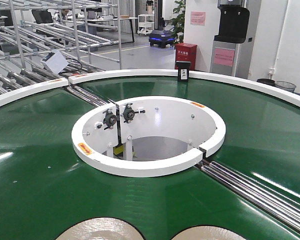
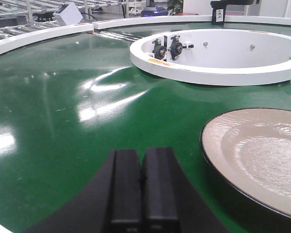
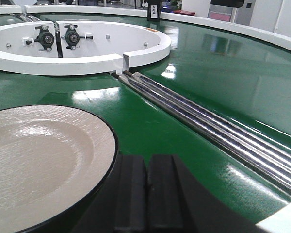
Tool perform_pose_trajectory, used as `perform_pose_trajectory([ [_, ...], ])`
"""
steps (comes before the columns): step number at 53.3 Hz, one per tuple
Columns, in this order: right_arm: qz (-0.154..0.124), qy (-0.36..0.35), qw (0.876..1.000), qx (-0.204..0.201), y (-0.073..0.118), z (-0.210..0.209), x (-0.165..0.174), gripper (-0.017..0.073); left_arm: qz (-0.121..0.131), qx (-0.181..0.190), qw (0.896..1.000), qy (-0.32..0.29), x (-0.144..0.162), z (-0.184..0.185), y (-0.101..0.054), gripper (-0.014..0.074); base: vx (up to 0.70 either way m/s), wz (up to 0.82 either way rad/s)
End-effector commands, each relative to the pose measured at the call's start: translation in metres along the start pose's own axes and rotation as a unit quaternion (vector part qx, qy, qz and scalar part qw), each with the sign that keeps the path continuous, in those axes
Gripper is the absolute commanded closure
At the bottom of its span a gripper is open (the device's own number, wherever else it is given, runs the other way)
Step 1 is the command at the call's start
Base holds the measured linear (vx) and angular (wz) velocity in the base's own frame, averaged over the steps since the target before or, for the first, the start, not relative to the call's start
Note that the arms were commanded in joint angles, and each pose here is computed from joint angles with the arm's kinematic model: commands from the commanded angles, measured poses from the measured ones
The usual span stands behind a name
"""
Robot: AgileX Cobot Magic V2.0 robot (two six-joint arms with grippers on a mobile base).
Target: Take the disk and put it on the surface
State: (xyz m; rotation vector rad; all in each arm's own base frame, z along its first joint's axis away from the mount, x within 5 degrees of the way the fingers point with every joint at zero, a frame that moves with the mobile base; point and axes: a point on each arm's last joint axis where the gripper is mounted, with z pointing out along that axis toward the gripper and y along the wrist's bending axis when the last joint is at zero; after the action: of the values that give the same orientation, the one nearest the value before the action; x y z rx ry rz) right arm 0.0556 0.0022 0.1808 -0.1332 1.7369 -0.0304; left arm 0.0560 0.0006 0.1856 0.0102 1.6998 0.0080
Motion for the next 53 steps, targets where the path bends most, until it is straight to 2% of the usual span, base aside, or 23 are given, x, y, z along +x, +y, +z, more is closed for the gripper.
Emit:
perform_pose_trajectory([
  [1,-0.008,-0.046,0.999,0.003,-0.0002,-0.0007,-0.0072,0.0564,-0.002,0.004,0.998,-0.057,-0.0148,-0.0030,-0.0005,0.0601,0.00,0.00],
  [41,-0.014,-0.046,0.999,0.003,-0.0003,-0.0007,-0.0072,0.0564,-0.002,0.004,0.998,-0.057,-0.0148,-0.0030,-0.0005,0.0601,0.00,0.00],
  [46,0.007,-0.050,0.999,0.000,0.0001,-0.0008,-0.0081,0.0564,0.007,0.003,0.998,-0.056,-0.0146,-0.0030,-0.0005,0.0601,0.00,0.00],
  [49,0.008,-0.054,0.998,0.000,0.0002,-0.0009,-0.0088,0.0564,0.017,0.002,0.998,-0.057,-0.0147,-0.0030,-0.0005,0.0601,0.00,0.00],
  [53,0.011,-0.067,0.998,-0.001,0.0003,-0.0012,-0.0111,0.0564,0.017,0.002,0.998,-0.057,-0.0147,-0.0030,-0.0005,0.0601,0.00,0.00],
])
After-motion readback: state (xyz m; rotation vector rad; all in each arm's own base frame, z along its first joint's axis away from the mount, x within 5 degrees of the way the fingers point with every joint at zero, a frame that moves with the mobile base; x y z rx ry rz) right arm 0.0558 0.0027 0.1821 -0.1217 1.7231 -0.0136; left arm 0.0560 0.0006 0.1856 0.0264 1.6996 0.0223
